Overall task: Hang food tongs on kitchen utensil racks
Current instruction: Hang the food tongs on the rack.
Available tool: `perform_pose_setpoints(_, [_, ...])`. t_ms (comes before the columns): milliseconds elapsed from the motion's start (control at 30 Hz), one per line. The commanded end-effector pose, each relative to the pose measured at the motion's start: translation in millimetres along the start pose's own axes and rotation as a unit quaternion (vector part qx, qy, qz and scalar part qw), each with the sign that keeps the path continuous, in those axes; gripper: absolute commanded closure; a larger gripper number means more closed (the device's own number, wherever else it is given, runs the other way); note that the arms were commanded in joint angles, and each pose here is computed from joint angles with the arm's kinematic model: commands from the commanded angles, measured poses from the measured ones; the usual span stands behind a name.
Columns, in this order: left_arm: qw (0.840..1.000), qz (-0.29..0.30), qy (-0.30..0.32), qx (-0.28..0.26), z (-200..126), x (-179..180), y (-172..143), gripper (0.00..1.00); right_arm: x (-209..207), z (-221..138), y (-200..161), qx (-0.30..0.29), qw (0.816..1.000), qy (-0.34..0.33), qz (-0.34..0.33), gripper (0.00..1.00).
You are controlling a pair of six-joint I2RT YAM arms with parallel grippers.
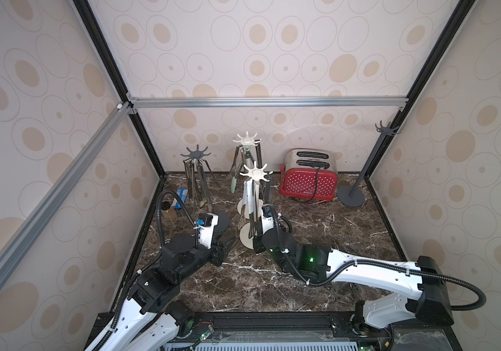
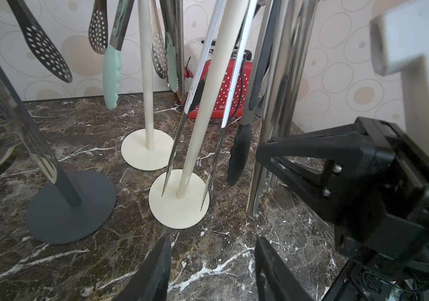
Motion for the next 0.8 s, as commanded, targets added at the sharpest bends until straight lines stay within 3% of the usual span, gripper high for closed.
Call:
perform_pose_setpoints(0, [1.0,0.002,-0.004,-0.01,-2.1,-1.1,3.5,0.48,-2.0,7.8,-24.1,0.043,0.999,-0.011,-0.016,0.95])
perform_pose_setpoints(533, [1.0,0.002,-0.004,-0.011,-2.4,-0.9,3.4,0.48,-2.9,8.0,-22.2,0.044,0.999,-0.008,-0.014,0.89])
perform_pose_setpoints(767, [1.0,0.001,-0.008,-0.012,-3.2,-2.2,4.1,0.48,-5.1,5.2,-20.4,0.043,0.999,-0.009,-0.014,0.78])
Point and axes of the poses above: each gripper's point midway between its finger pads, its own z axis out along the fingers, its own x axis along the line the jaws close on, y = z × x, the point moved 7 cm from there along -z, back along the fingers, and after that the axes turned 13 degrees about -z, right-handed, at the moved point
